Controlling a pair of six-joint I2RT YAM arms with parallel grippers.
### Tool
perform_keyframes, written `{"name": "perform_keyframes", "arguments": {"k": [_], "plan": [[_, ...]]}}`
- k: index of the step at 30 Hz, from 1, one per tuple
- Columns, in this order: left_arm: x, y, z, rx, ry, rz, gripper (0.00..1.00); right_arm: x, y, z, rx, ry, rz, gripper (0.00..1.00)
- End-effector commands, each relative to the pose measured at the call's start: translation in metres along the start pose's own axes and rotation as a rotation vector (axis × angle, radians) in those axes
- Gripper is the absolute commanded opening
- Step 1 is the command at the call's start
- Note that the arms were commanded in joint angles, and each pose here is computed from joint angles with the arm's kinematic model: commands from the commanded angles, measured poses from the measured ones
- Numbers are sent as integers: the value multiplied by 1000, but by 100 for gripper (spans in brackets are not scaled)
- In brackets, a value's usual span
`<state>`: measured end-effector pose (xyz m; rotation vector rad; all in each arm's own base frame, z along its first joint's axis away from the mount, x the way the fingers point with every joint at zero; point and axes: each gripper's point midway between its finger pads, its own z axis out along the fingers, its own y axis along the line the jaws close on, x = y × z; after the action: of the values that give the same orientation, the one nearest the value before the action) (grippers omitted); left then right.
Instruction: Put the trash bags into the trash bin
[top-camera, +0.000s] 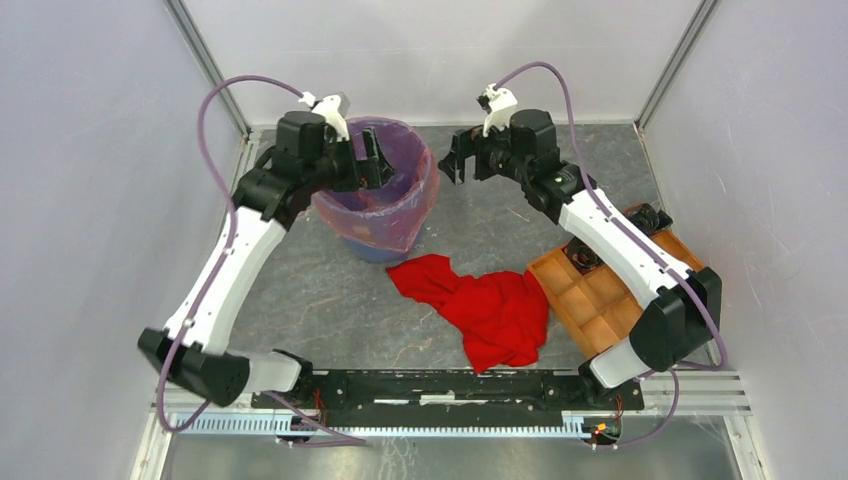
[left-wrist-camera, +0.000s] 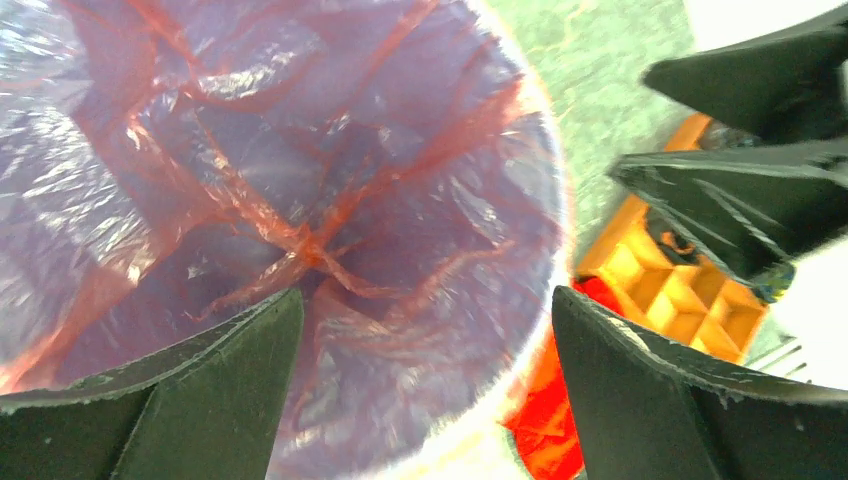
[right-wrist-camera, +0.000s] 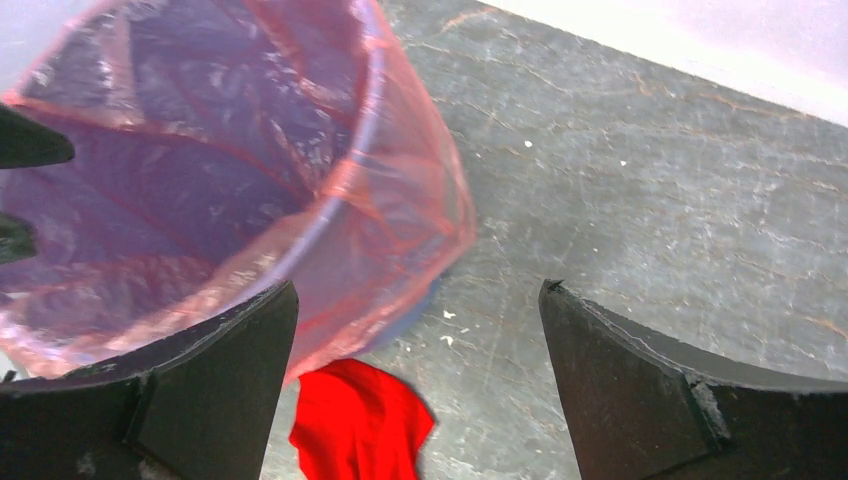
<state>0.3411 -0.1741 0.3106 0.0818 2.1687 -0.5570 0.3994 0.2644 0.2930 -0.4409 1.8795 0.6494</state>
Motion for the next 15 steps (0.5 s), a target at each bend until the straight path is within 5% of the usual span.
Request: {"name": "perform_keyframes", "arguments": {"k": [1, 8, 15], "plan": [[-31, -23, -66, 90, -179, 14, 100, -32, 15, 2, 46, -69, 8, 98], [-29, 52, -124, -289, -402, -96, 100, -38, 48, 15, 10, -54, 0, 98], [20, 88, -123, -422, -366, -202, 100, -38, 46, 28, 19, -66, 21, 98]]}}
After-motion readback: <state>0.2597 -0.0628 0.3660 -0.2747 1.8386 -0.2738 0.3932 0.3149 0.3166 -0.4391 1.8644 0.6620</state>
